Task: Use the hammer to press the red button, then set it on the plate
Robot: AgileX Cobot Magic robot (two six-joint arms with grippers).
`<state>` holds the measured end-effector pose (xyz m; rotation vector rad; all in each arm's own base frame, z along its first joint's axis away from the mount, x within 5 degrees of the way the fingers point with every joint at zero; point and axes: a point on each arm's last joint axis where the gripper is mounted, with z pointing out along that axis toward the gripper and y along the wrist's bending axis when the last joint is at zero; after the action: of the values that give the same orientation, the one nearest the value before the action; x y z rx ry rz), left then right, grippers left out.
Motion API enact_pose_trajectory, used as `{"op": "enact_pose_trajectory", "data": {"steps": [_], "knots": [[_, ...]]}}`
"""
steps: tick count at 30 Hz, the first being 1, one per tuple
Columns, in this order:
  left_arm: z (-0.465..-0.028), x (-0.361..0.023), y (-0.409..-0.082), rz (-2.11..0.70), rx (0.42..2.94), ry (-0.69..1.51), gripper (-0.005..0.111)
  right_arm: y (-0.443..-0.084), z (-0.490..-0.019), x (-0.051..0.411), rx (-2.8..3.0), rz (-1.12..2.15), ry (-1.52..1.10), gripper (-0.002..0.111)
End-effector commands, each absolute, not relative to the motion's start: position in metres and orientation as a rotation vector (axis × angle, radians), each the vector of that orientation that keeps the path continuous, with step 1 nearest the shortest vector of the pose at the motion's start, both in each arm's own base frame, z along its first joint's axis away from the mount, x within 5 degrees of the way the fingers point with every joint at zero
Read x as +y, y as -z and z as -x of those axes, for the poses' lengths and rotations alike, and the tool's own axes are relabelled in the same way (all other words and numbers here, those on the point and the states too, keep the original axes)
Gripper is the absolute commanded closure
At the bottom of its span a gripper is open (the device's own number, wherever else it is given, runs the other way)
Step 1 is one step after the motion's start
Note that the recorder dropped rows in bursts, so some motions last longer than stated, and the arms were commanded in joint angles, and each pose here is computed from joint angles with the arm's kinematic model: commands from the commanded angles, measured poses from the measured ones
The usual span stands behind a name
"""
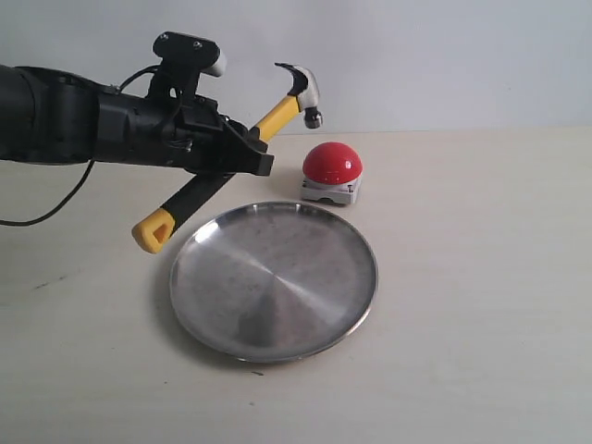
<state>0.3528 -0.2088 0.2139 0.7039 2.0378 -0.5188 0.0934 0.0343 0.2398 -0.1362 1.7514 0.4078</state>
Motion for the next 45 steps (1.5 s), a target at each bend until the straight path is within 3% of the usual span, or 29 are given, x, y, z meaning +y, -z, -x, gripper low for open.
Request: {"op": "enact_pose_trajectory", "data": {"steps": [1, 13, 19, 24, 36, 45], "knots": [[-0.354, -0.213, -0.226, -0.667, 2.012, 0.539, 0.107, -0.244, -0.084, 0.035, 1.696, 0.144, -0.465, 0.108], [-0.352, -0.216, -0.227, -0.68, 2.003, 0.584, 0.107, -0.245, -0.082, 0.034, 1.679, 0.144, -0.468, 0.108], [-0.353, -0.207, -0.22, -0.758, 2.11, 0.392, 0.107, -0.245, -0.082, 0.034, 1.679, 0.144, -0.468, 0.108], [-0.352, -0.213, -0.22, -0.633, 2.114, 0.286, 0.107, -0.245, -0.082, 0.034, 1.679, 0.144, -0.468, 0.108], [-0.345, -0.244, -0.2, -0.567, 1.956, 0.546, 0.107, -0.245, -0.082, 0.034, 1.679, 0.144, -0.468, 0.108], [-0.357, -0.252, -0.207, -0.558, 1.952, 0.529, 0.107, -0.245, -0.082, 0.034, 1.679, 0.144, -0.468, 0.108]]}}
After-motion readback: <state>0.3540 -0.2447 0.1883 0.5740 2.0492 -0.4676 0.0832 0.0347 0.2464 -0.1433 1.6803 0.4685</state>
